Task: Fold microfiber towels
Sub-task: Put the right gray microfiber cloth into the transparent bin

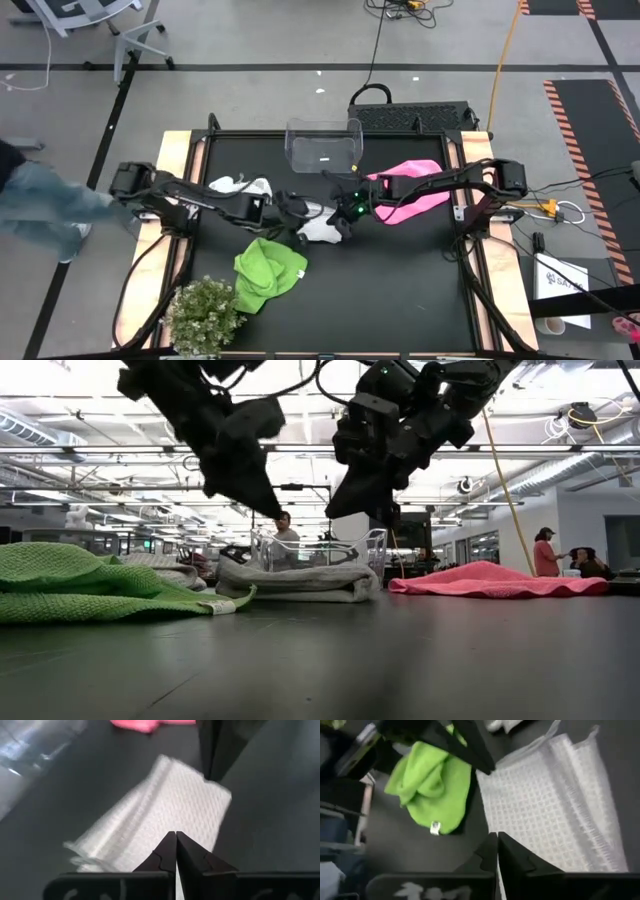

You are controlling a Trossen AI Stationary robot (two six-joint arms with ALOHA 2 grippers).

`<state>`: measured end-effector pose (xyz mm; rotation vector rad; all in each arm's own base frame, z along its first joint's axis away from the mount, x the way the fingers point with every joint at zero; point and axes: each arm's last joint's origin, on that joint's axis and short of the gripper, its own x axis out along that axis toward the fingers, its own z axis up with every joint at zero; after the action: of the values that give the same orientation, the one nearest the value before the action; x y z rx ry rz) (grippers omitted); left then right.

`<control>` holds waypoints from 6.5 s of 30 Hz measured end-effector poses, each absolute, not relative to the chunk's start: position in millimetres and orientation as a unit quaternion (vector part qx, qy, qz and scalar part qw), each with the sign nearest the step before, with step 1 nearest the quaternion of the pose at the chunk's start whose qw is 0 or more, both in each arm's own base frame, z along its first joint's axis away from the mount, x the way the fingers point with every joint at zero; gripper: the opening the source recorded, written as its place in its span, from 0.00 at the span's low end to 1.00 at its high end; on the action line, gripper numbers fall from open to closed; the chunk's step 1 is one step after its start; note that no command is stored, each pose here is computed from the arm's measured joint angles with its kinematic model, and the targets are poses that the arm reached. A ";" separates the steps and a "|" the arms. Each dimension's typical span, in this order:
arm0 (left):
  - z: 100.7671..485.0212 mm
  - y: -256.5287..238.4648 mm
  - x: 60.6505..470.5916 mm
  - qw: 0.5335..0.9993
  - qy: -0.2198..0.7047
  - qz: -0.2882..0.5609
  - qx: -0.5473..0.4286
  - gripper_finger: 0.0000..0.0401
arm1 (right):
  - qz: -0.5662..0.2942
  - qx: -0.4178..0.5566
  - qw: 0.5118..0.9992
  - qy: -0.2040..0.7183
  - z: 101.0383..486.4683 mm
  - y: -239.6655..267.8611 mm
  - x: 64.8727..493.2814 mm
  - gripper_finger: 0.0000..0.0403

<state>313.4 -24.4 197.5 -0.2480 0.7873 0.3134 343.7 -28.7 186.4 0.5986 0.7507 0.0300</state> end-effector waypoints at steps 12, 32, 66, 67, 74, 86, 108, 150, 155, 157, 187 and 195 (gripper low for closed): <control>154.1 -28.2 336.1 0.903 0.407 0.107 -0.087 0.01 | -0.029 0.221 0.934 0.278 157.2 -15.3 328.7 0.00; 118.2 -13.8 348.7 0.890 0.422 0.135 -0.111 0.02 | -0.019 0.229 0.940 0.252 119.9 -5.2 330.0 0.00; 113.8 -17.0 350.9 0.889 0.417 0.120 -0.143 0.02 | -0.052 0.112 0.966 0.227 146.6 -27.5 302.1 0.00; 114.1 -16.9 351.3 0.891 0.415 0.119 -0.143 0.02 | -0.055 0.107 0.966 0.231 146.0 -26.0 301.7 0.00; 114.6 -17.4 352.5 0.894 0.409 0.116 -0.142 0.02 | -0.058 0.103 0.966 0.228 114.8 -22.3 315.3 0.00; 114.5 -17.5 352.2 0.892 0.410 0.118 -0.147 0.01 | -0.056 0.083 0.959 0.266 58.4 -24.7 334.3 0.00; 208.2 -12.9 319.4 0.928 0.340 0.132 -0.080 0.01 | -0.066 0.107 0.951 0.282 41.1 -25.7 311.0 0.00; 114.7 -12.9 341.0 0.875 0.454 0.156 -0.066 0.01 | -0.011 0.081 0.968 0.236 93.3 34.0 342.6 0.00; 115.4 -15.3 342.6 0.879 0.448 0.146 -0.074 0.02 | -0.005 0.060 0.967 0.247 74.7 29.7 354.3 0.00; 115.3 -16.1 342.5 0.879 0.448 0.144 -0.073 0.01 | -0.004 0.068 0.964 0.256 70.9 28.2 354.7 0.00; 115.5 -17.3 342.7 0.880 0.450 0.134 -0.074 0.01 | -0.055 0.021 0.959 0.277 74.9 -0.7 331.8 0.00; 116.5 -17.1 341.0 0.878 0.455 0.134 -0.062 0.01 | -0.056 0.052 0.950 0.302 49.7 -0.4 324.4 0.00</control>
<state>341.0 -17.1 116.5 -0.1297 0.9494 0.2792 324.4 -0.4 49.7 0.1067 0.6141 -0.1130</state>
